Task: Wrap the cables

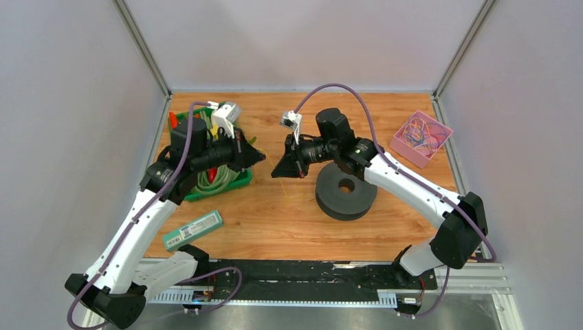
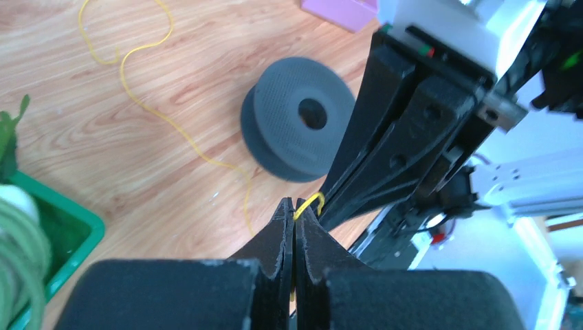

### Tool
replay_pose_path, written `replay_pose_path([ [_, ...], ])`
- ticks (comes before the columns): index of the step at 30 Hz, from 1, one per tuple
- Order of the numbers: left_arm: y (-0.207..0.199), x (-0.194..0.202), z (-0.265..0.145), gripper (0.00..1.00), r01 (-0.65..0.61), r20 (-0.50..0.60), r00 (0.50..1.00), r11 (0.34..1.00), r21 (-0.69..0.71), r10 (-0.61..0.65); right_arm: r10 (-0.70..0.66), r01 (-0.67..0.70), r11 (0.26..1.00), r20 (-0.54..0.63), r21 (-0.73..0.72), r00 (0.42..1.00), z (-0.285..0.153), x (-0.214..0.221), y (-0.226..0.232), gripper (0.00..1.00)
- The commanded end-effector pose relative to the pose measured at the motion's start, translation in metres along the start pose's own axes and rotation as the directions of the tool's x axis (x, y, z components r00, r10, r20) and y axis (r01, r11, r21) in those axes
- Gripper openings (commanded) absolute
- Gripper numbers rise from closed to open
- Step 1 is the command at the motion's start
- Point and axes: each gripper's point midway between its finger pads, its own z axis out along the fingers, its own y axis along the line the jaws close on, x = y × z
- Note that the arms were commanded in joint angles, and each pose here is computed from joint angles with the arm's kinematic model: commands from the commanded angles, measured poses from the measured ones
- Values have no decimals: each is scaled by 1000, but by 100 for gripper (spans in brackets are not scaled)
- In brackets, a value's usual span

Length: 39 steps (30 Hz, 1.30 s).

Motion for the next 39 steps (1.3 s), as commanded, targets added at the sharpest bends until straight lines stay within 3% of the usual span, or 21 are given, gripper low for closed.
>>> replay_pose_path([
  [1,-30,-47,-2,0,92,173,977,977,193,-127,-22,23,1000,16,-6,1000,1,0,3,0],
  [4,-34,-57,-3,0,94,218,965,967,236,-146,-25,25,1000,7,-1,1000,-1,7,2,0],
  [9,-37,-46,-6,0,67,201,972,964,256,-120,-65,64,998,22,13,998,-12,-6,6,0],
  [10,-35,-41,-7,6,52,193,976,969,243,-101,-72,71,997,28,18,997,-16,-10,6,0],
  [14,-33,-23,-25,48,-52,186,983,977,208,13,-103,102,994,25,31,994,-33,-15,2,0],
  [17,-24,-7,-44,64,-153,168,978,975,159,126,-138,137,990,9,43,990,-48,-11,1,0],
  [21,-15,13,-66,67,-283,104,957,949,140,270,-256,258,966,-60,26,965,-64,4,6,0],
  [25,-19,12,-81,62,-445,96,895,886,132,435,-329,331,944,-126,-7,936,-75,17,12,0],
  [29,-47,-11,-79,57,-382,218,917,892,242,333,-390,395,918,-84,44,917,-80,5,13,0],
  [33,-69,-46,-78,52,-357,357,903,879,317,238,-415,418,907,-69,47,907,-81,-3,19,0],
  [39,-81,-49,-62,47,-327,299,928,869,371,221,-433,438,898,-91,43,897,-75,1,22,0],
])
